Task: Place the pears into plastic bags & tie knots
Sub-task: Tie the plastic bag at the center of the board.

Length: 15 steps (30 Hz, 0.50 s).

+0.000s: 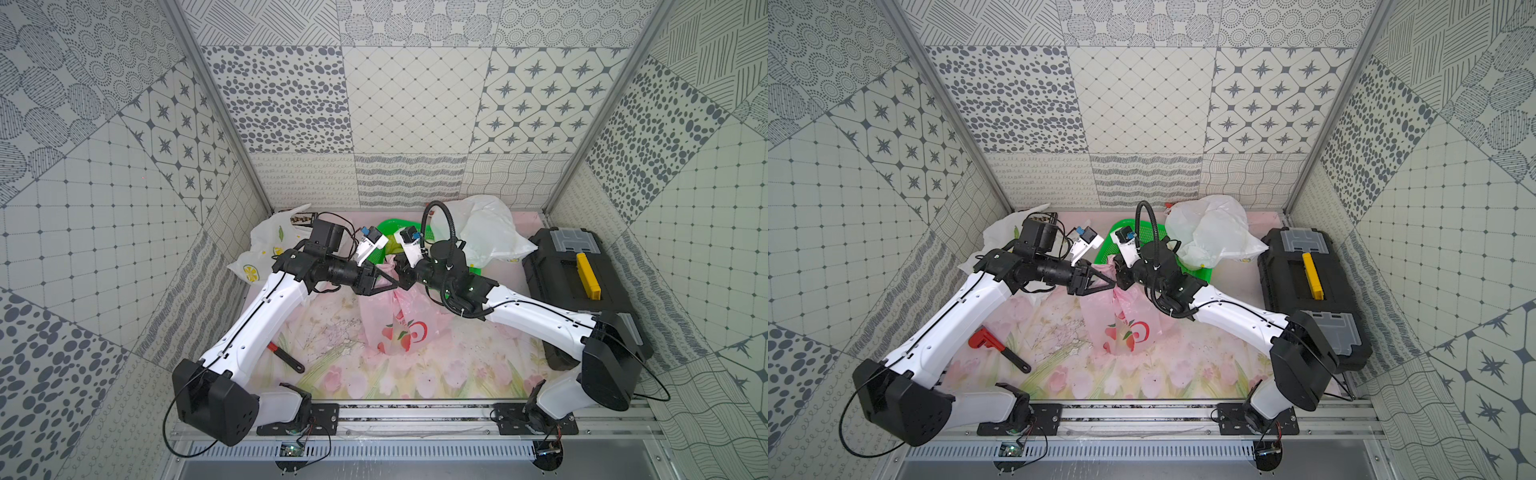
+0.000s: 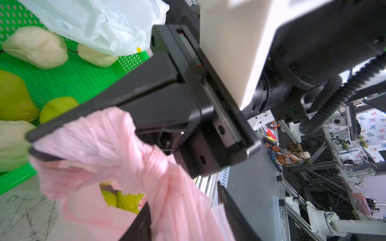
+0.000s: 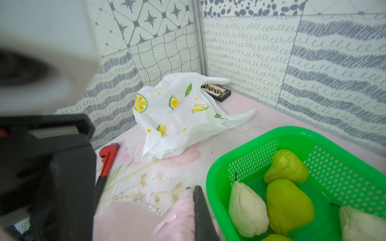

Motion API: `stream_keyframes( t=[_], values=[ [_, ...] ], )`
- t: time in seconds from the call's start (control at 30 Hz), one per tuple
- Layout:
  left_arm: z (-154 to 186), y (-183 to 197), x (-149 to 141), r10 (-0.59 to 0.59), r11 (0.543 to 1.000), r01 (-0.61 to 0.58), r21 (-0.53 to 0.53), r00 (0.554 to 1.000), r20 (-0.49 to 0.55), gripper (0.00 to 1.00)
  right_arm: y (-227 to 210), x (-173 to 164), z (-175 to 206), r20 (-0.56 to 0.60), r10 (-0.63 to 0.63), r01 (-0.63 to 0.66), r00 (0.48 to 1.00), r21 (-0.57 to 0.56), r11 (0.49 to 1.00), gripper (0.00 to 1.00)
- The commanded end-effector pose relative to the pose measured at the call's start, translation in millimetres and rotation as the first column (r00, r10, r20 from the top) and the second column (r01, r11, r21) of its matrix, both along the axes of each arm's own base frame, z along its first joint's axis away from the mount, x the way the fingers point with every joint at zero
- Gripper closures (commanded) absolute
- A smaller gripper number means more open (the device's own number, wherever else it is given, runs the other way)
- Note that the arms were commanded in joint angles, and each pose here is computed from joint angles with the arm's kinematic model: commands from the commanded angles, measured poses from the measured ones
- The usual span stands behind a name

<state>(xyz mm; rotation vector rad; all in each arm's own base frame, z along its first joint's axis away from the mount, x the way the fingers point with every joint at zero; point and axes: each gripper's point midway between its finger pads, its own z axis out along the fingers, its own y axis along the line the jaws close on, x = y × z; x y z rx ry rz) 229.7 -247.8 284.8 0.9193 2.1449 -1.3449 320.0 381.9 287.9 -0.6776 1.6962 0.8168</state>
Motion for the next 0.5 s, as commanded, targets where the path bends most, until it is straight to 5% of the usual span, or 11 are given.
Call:
stream_keyframes(
  t=[0.0, 0.3, 0.47],
  values=[
    [2, -12, -4, -0.010, 0.996, 0.007, -0.087, 0.999, -0.041, 0.54, 2, 3, 44, 0.038, -0.008, -0.002, 0.999, 0.257, 0.966, 1.00],
    [20, -3, -8, 0.035, 0.999, -0.034, -0.036, 0.998, 0.044, 0.49, 0, -6, 34, -0.015, 0.097, -0.082, 0.995, 0.417, 0.905, 1.00],
    [58, 30, -8, 0.196, 0.980, -0.188, -0.066, 0.970, 0.146, 0.44, -13, 6, 31, -0.056, 0.093, -0.055, 0.994, 0.482, 0.875, 1.00]
  ],
)
